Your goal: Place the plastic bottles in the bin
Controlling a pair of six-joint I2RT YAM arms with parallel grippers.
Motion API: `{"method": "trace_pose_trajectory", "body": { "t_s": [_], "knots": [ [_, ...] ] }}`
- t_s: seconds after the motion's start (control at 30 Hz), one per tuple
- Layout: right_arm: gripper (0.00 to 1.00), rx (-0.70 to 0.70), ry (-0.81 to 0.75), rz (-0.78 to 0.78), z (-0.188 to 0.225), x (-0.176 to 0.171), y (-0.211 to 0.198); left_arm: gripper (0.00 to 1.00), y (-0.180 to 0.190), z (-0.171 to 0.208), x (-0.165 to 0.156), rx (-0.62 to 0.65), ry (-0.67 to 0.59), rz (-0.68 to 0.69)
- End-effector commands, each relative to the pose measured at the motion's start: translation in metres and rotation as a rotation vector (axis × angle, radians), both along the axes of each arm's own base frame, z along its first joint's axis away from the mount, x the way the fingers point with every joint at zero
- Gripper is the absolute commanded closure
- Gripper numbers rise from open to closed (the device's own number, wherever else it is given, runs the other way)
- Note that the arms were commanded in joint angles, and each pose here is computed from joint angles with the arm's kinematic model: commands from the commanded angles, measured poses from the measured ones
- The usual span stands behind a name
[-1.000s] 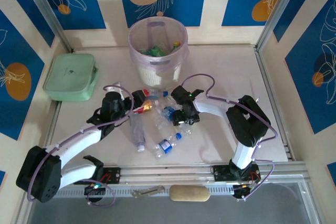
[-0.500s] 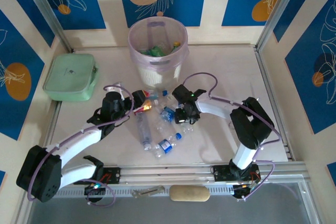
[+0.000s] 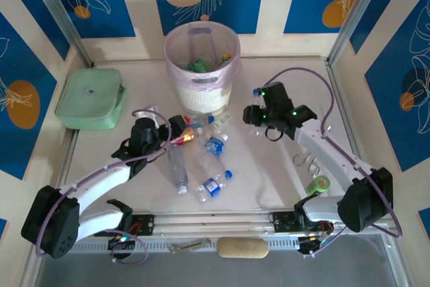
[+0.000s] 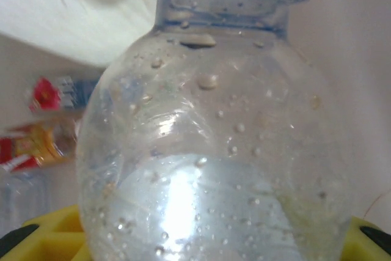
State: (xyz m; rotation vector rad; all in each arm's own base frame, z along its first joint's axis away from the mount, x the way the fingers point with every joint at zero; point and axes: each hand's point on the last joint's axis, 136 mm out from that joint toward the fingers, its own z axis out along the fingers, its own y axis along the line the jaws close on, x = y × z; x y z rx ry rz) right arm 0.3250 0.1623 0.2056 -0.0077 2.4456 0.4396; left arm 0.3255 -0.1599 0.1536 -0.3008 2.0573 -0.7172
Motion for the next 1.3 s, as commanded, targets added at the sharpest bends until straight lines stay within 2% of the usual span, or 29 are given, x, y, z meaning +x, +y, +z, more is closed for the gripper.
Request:
{"method": "trace_pose_trajectory", "body": {
  "t_s": [0.0,0.23,0.33,0.57,0.77,0.97,1.13,1.27],
  "knots": [
    [0.56,0.039,-0.212,0.039,0.07,0.02,0.006,0.01,0.004,-0.003,0.002,-0.016,0.0,0.024],
    [0.56,0.109,-0.529,0.087,0.175,0.043,0.019,0.01,0.012,-0.004,-0.001,-0.025,-0.003,0.043],
    [0.56,0.136,-0.61,0.109,0.201,0.054,0.028,0.01,0.017,-0.007,-0.004,-0.024,0.004,0.051],
    [0.56,0.21,-0.72,0.158,0.234,0.087,0.058,0.01,0.029,-0.019,-0.014,-0.017,0.045,0.062],
    [0.56,0.202,-0.72,0.238,0.23,0.126,0.104,0.01,0.037,-0.02,-0.022,-0.025,0.05,0.076],
    [0.55,0.105,-0.754,0.348,0.219,0.157,0.159,0.01,0.046,-0.024,-0.03,0.007,0.061,0.088],
    [0.53,0.035,-0.645,0.395,0.178,0.186,0.192,0.0,0.052,-0.027,-0.034,0.017,0.067,0.1],
    [0.53,0.023,-0.591,0.425,0.155,0.194,0.211,0.0,0.059,-0.026,-0.036,0.019,0.058,0.131]
  ]
}}
